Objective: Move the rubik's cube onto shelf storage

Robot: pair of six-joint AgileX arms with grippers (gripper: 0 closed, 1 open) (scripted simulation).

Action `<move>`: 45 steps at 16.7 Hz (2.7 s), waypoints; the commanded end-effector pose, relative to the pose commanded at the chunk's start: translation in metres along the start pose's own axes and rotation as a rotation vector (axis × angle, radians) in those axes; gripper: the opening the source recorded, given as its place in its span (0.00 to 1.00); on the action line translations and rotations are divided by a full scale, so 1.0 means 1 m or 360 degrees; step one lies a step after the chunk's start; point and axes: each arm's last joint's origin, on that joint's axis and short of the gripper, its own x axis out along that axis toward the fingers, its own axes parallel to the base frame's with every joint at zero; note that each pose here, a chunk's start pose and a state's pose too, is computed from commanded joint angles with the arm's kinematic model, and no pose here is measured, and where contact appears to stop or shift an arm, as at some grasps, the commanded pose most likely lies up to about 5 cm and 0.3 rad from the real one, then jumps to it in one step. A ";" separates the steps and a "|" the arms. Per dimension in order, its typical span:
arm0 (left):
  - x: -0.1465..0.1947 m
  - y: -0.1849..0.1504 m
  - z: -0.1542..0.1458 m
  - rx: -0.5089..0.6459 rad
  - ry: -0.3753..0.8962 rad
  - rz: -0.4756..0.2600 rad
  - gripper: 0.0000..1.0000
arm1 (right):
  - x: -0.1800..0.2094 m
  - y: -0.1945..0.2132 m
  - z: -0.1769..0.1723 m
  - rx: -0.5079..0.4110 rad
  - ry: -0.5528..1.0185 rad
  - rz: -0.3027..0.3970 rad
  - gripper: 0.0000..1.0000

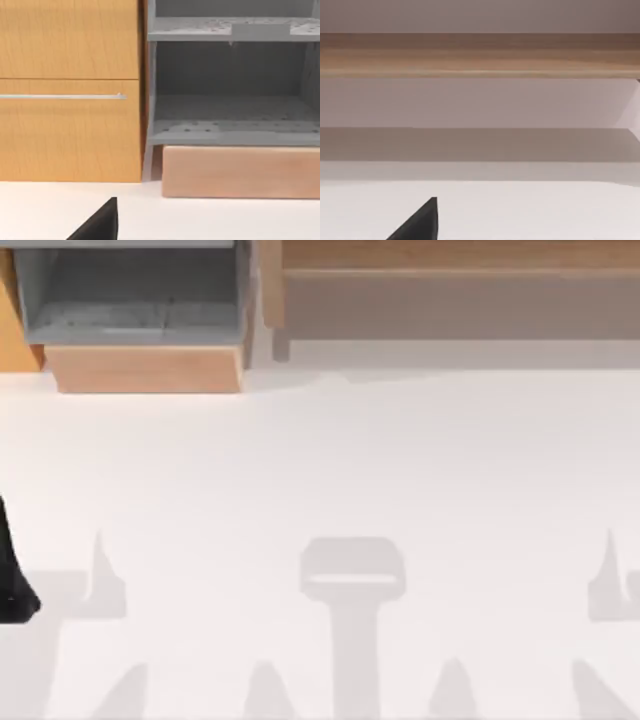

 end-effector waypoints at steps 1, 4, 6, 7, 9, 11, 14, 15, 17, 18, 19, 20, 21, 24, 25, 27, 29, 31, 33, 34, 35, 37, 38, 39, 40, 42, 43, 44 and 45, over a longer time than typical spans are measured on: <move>0.000 0.000 0.000 0.0000 0.0000 0.0000 1.00 | 0.000 0.000 0.000 0.0000 0.0000 0.0000 1.00; 0.001 0.001 0.001 0.0027 0.0012 0.0005 1.00 | 0.000 0.000 0.000 0.0000 0.0000 0.0000 1.00; 0.004 0.003 0.005 0.0098 0.0038 0.0012 1.00 | 0.000 0.000 0.000 0.0000 0.0000 0.0000 1.00; 0.007 0.005 0.008 0.0147 0.0055 0.0014 1.00 | 0.000 0.000 0.000 0.0000 0.0000 0.0000 1.00; 0.014 0.009 0.016 0.0268 0.0097 0.0015 1.00 | 0.000 0.000 0.000 0.0000 0.0000 0.0000 1.00; 0.026 0.016 0.025 0.0412 0.0147 0.0010 1.00 | 0.000 0.000 0.000 0.0000 0.0000 0.0000 1.00; 0.051 0.030 0.037 0.0657 0.0212 -0.0005 1.00 | 0.000 0.000 0.000 0.0000 0.0000 0.0000 1.00; 0.062 0.036 0.040 0.0742 0.0232 -0.0013 1.00 | 0.000 0.000 0.000 0.0000 0.0000 0.0000 1.00; 0.085 0.052 0.043 0.0920 0.0266 -0.0032 1.00 | 0.000 0.000 0.000 0.0000 0.0000 0.0000 1.00; 0.098 0.061 0.043 0.1010 0.0279 -0.0042 1.00 | 0.000 0.000 0.000 0.0000 0.0000 0.0000 1.00; 0.111 0.070 0.042 0.1101 0.0288 -0.0053 1.00 | 0.000 0.000 0.000 0.0000 0.0000 0.0000 1.00; 0.124 0.080 0.040 0.1193 0.0292 -0.0064 1.00 | 0.000 0.000 0.000 0.0000 0.0000 0.0000 1.00; 0.137 0.090 0.037 0.1286 0.0292 -0.0074 1.00 | 0.000 0.000 0.000 0.0000 0.0000 0.0000 1.00; 0.177 0.120 0.022 0.1564 0.0269 -0.0097 1.00 | 0.000 0.000 0.000 0.0000 0.0000 0.0000 1.00; 0.190 0.129 0.016 0.1655 0.0255 -0.0101 1.00 | 0.000 0.000 0.000 0.0000 0.0000 0.0000 1.00; 0.213 0.145 0.001 0.1827 0.0221 -0.0104 1.00 | 0.000 0.000 0.000 0.0000 0.0000 0.0000 1.00; 0.233 0.158 -0.014 0.1985 0.0185 -0.0102 1.00 | 0.000 0.000 0.000 0.0000 0.0000 0.0000 1.00; 0.250 0.167 -0.029 0.2119 0.0149 -0.0095 1.00 | 0.000 0.000 0.000 0.0000 0.0000 0.0000 1.00; 0.265 0.172 -0.042 0.2237 0.0111 -0.0083 1.00 | 0.000 0.000 0.000 0.0000 0.0000 0.0000 1.00; 0.271 0.174 -0.047 0.2288 0.0091 -0.0076 1.00 | 0.000 0.000 0.000 0.0000 0.0000 0.0000 1.00; 0.277 0.175 -0.052 0.2335 0.0071 -0.0068 1.00 | 0.000 0.000 0.000 0.0000 0.0000 0.0000 1.00; 0.288 0.175 -0.059 0.2414 0.0031 -0.0050 1.00 | 0.000 0.000 0.000 0.0000 0.0000 0.0000 1.00; 0.293 0.175 -0.061 0.2444 0.0014 -0.0042 1.00 | 0.000 0.000 0.000 0.0000 0.0000 0.0000 1.00; 0.297 0.174 -0.063 0.2469 -0.0001 -0.0035 1.00 | 0.000 0.000 0.000 0.0000 0.0000 0.0000 1.00; 0.299 0.173 -0.064 0.2487 -0.0014 -0.0030 1.00 | 0.000 0.000 0.000 0.0000 0.0000 0.0000 1.00; 0.302 0.172 -0.065 0.2500 -0.0025 -0.0025 1.00 | 0.000 0.000 0.000 0.0000 0.0000 0.0000 1.00; 0.302 0.172 -0.065 0.2500 -0.0025 -0.0025 1.00 | 0.000 0.000 0.000 0.0000 0.0000 0.0000 1.00; 0.302 0.172 -0.065 0.2500 -0.0025 -0.0025 1.00 | 0.000 0.000 0.000 0.0000 0.0000 0.0000 1.00; 0.302 0.172 -0.065 0.2500 -0.0025 -0.0025 1.00 | 0.000 0.000 0.000 0.0000 0.0000 0.0000 1.00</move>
